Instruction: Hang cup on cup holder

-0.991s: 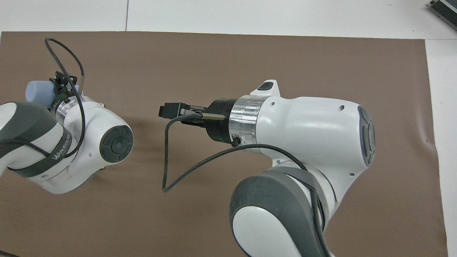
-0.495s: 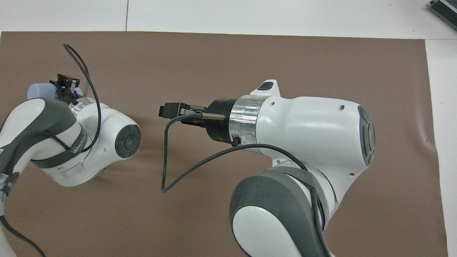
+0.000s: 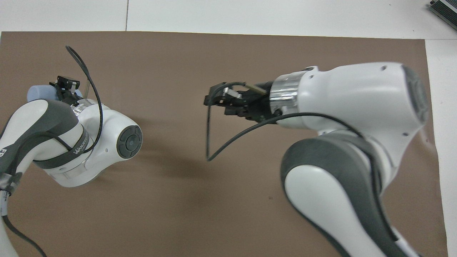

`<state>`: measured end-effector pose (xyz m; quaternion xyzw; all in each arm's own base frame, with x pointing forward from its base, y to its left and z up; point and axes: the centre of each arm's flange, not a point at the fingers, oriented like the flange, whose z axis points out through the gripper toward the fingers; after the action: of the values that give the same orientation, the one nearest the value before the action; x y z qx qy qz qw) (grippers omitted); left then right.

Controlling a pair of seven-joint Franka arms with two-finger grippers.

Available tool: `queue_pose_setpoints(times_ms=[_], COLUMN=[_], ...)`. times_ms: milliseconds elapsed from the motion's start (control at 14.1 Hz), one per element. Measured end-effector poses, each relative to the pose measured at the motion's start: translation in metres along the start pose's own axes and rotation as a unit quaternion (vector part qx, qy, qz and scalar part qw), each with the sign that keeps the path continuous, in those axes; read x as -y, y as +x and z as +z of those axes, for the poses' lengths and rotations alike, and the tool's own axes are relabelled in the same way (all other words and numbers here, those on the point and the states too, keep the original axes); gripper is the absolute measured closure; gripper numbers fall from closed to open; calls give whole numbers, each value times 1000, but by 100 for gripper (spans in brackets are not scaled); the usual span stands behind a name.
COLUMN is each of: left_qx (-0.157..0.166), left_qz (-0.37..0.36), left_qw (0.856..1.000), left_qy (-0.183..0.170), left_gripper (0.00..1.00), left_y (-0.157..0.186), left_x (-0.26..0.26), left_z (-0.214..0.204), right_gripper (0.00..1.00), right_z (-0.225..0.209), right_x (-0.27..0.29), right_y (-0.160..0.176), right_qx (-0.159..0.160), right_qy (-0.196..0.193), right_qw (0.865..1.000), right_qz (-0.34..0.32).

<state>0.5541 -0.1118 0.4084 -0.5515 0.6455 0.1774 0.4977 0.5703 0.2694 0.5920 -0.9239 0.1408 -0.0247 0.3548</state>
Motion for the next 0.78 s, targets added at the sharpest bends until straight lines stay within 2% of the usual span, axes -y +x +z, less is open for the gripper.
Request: queue_pose_setpoints(times_ms=[142,283,425,495,566,637,778], left_qx=[1,1,1,1,1,2,4], left_qz=[3,3,3,3,3,3,3], left_qw=[1000,1000,1000,1000,1000,1000,1000], left_qy=[0,0,0,0,1,1,-1], left_gripper=[21,20,9,8,1,0,0], left_y=[2,3,3,3,3,3,3], left_x=[-1,-2,-2,-2,-2,-2,-2], left_z=[-1,-1,-1,-2,-2,-3,-3], right_gripper=[40,40,39,39,39,39,37], right_z=[-8,8,14,11,6,-1,-17], right_x=[2,30,39,33,23,9,-24], right_y=[3,-21,-29,-23,-11,2,29], right_qx=[-2,-13,-17,-24,-32,-40,-55], right_qy=[3,21,24,19,12,0,-54], right_qw=[1000,1000,1000,999,999,998,991], right_qz=[1,-5,-10,-11,-18,-39,-107])
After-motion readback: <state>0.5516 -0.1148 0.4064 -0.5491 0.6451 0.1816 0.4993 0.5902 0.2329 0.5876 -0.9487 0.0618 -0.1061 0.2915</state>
